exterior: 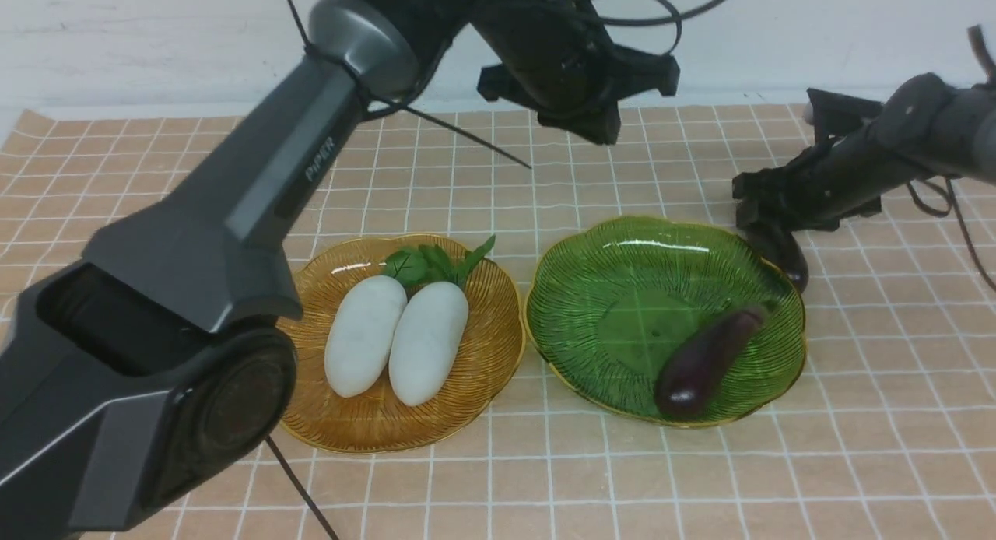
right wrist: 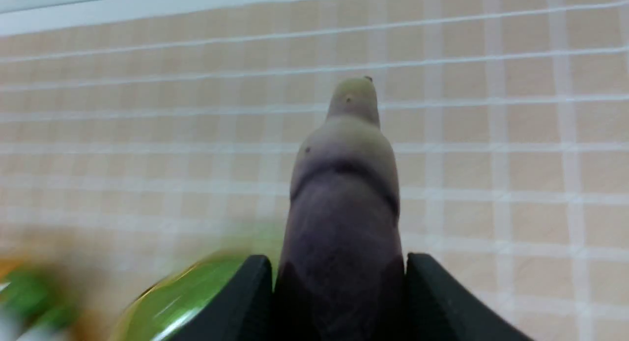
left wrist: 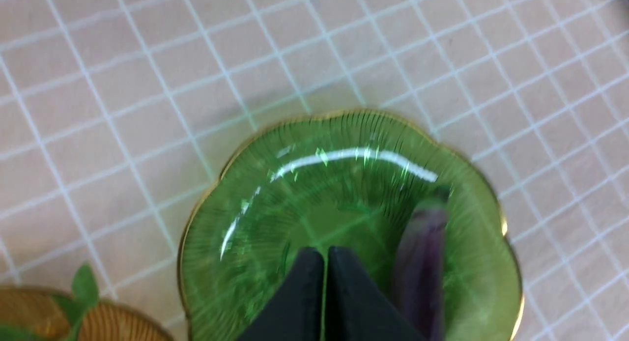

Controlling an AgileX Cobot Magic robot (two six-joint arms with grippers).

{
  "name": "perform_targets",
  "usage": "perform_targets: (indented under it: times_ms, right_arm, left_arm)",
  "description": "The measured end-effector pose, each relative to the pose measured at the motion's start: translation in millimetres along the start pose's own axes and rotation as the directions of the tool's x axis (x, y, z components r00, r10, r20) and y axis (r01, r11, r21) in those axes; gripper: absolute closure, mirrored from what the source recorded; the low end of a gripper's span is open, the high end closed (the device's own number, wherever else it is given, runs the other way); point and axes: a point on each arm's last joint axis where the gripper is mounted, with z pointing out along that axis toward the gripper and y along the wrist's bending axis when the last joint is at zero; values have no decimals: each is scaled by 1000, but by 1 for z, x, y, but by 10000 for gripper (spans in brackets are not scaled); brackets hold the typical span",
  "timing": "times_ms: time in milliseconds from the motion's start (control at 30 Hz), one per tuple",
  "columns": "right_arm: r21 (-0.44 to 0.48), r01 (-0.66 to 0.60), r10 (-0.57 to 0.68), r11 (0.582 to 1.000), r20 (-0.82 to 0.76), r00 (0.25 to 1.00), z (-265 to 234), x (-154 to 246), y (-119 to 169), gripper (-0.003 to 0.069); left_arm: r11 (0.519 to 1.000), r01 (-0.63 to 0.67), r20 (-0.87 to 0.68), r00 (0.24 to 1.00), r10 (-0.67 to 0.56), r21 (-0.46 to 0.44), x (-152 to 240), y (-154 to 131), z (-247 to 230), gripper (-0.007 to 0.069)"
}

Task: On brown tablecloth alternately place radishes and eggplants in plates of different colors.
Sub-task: 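Put the eggplants into the green plate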

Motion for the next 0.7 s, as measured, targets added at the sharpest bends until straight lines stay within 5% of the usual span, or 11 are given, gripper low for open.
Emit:
perform_targets:
  times_ms: [133, 400, 600, 700]
  right_arm:
    - [-104, 48, -58, 993, -99, 993, -20, 11, 43, 337]
    - [-154, 70, -111, 986, -276, 955, 38, 48, 105, 337]
    - [-103, -47, -1, 994, -428, 904, 107, 81, 107, 320]
    - [-39, -124, 91, 991, -476, 875, 133, 94, 99, 219]
  left_arm:
    - [1000, -11, -51, 999, 10, -27, 11, 2, -9, 629]
    - [986, -59, -109, 993, 42, -158, 54, 5, -76, 629]
    - [983, -43, -145, 989, 17, -177, 106, 7, -127, 629]
    - [986, -47, -160, 987, 21, -161, 132, 3, -144, 629]
